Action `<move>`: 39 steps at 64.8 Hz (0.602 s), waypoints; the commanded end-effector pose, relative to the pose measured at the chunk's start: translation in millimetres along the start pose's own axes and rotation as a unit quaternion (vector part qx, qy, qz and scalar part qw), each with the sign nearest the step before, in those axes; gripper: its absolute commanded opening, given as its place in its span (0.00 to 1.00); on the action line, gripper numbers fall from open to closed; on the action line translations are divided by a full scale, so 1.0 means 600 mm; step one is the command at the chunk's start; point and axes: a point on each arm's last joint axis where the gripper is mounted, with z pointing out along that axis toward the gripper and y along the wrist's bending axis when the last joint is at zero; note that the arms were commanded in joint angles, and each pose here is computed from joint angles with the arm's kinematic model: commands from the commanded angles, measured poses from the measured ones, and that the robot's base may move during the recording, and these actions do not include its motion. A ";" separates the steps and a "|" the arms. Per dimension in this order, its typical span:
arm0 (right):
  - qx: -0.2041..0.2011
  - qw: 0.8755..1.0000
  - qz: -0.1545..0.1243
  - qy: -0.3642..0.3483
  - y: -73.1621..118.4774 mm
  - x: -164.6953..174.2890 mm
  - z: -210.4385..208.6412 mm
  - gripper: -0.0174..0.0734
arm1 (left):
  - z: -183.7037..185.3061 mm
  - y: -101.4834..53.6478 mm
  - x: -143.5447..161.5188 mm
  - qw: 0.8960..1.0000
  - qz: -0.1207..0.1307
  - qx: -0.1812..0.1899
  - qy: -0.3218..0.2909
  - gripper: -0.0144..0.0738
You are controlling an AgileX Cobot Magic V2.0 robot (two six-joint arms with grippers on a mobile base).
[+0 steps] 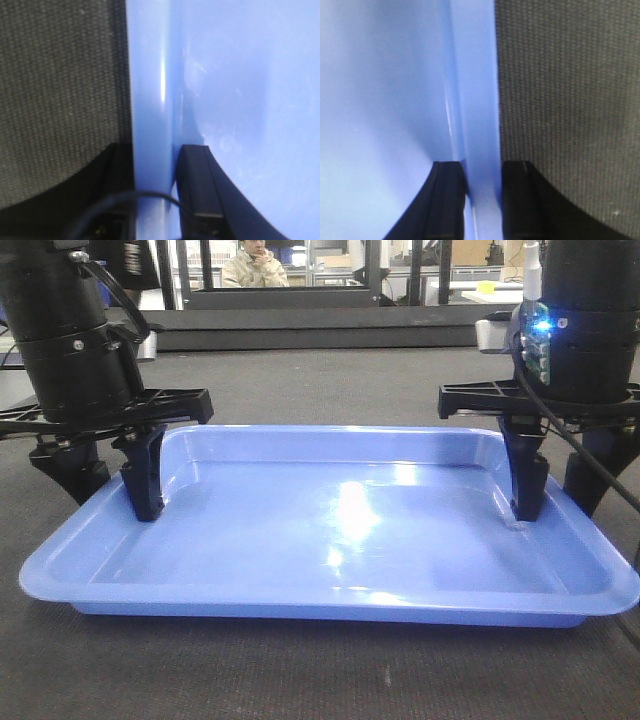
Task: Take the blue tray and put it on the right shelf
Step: 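Close both grippers on the tray's side rims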
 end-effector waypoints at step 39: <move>-0.013 0.999 -0.003 -0.032 -0.001 -0.003 -0.035 0.46 | -0.030 -0.001 0.000 1.000 0.006 -0.004 -0.014 0.28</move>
